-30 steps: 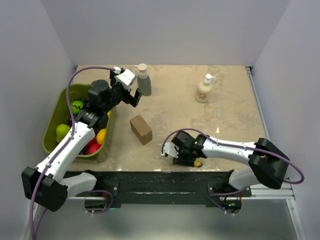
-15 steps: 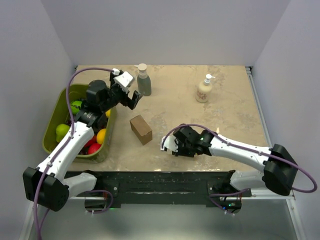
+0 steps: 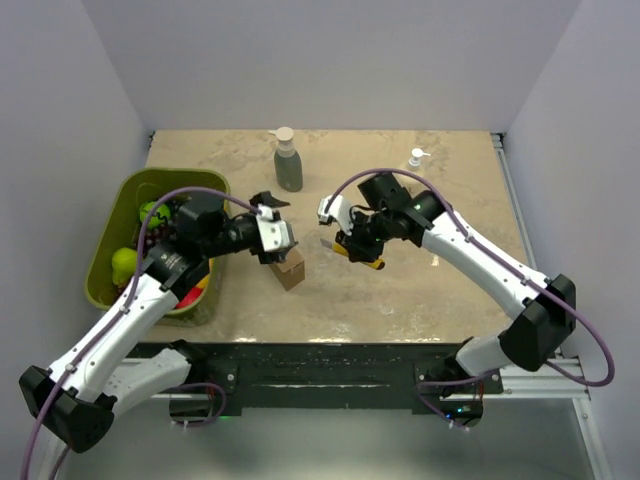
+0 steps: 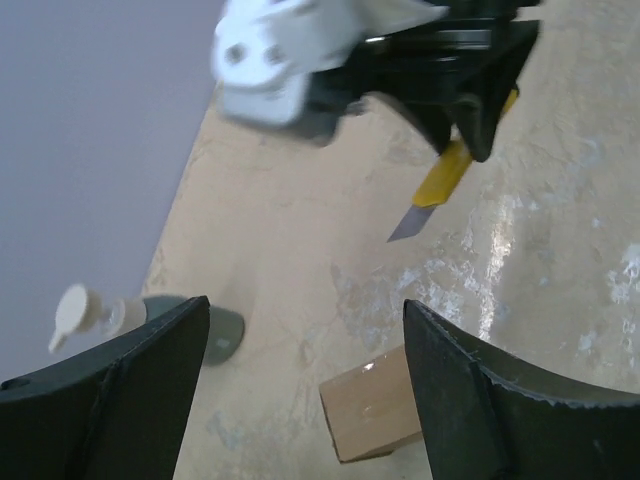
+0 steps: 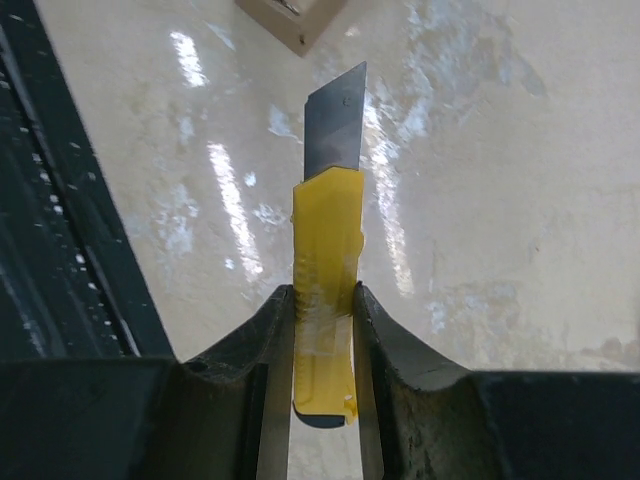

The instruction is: Unpack the express box

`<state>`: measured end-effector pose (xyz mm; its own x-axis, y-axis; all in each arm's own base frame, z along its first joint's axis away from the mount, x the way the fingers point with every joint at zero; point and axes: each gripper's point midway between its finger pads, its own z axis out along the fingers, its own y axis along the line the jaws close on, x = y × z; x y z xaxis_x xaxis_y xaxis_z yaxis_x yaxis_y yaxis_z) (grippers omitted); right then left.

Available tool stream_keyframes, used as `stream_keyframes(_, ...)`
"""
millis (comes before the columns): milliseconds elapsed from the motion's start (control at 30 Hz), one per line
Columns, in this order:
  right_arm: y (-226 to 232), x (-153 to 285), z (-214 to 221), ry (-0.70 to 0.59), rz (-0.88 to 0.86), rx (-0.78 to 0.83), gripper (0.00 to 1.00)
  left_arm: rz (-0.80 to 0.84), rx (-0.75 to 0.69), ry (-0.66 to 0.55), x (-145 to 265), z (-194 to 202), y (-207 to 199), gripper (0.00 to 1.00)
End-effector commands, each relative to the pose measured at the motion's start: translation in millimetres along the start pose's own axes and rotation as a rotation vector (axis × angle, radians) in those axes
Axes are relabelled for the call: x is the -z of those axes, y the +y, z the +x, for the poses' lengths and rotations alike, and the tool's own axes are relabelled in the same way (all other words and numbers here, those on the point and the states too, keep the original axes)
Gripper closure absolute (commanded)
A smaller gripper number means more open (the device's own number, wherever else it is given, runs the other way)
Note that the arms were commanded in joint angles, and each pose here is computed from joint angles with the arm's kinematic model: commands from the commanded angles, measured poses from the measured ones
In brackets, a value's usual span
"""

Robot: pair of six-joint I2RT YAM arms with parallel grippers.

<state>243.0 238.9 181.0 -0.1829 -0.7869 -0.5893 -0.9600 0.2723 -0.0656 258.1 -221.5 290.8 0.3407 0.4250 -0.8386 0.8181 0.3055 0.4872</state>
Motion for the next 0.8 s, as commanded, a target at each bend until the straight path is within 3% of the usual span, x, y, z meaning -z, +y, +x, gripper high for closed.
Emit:
stream_keyframes(0,23.9,16.3,-29.6,-0.098,-0.178,-0.068,0.87,0.151,-0.317,-0.007,-0.3,-5.4,-36.0,0.18)
stream_keyframes(167,21.5,20.8,-45.6,-0.152,-0.184,-0.074,0.88,0.122,-0.546,-0.081,-8.5,-14.5,-45.0,0.2)
stream_keyframes(400,22.5,22.8,-52.0,-0.171,-0.193,-0.092,0.9,0.097,-0.703,-0.146,-35.6,-15.9,-54.2,0.27)
stream_keyframes(767,17.7,23.1,-58.7,-0.185,-0.184,-0.074,0.9,0.084,-0.779,-0.181,-54.8,-15.9,-59.5,0.39)
